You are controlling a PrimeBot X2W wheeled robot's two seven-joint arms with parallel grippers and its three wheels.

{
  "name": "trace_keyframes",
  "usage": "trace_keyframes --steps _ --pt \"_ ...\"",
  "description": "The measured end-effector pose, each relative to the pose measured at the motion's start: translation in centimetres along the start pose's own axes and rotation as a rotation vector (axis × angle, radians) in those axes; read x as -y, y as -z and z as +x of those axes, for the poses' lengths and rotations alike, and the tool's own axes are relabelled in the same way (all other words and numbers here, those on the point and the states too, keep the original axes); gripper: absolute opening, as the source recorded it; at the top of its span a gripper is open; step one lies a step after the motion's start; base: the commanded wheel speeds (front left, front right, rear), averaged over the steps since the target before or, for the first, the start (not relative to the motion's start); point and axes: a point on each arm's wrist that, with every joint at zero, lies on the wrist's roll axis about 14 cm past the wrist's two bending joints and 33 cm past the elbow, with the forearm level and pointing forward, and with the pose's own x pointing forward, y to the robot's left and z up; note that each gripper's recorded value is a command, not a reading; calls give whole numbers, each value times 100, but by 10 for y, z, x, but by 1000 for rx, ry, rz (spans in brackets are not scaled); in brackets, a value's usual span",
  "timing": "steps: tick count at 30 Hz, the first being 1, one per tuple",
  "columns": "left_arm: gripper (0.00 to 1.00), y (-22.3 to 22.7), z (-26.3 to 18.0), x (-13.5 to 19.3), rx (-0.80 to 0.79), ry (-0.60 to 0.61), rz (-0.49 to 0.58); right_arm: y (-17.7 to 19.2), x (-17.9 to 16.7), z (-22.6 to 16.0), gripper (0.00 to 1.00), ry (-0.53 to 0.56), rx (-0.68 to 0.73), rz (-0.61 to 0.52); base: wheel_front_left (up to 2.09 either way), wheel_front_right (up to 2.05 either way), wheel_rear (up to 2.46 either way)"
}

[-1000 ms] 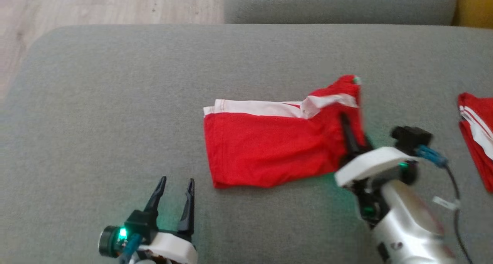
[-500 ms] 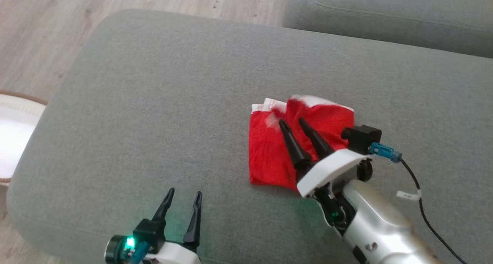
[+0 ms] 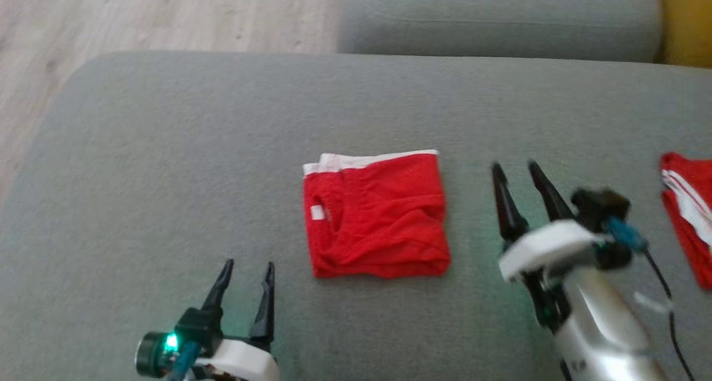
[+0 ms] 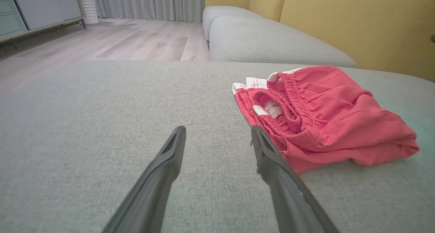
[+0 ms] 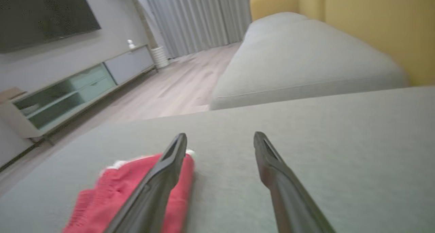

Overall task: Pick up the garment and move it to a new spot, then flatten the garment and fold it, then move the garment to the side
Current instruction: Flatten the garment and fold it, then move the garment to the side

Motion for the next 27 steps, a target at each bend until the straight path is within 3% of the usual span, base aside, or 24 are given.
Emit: trace_keyframes --steps 6,15,22,27 --pt "100 -10 9 11 26 37 31 15 53 -55 100 170 -15 -79 0 0 0" --pt "100 -17 3 18 60 46 39 19 71 -91 100 250 -7 -99 0 0 0" --pt "100 -12 -1 18 46 44 34 27 67 -93 100 242 -26 -93 0 0 0" --pt "100 -7 -4 14 33 29 28 44 35 -75 100 132 -80 -71 0 0 0"
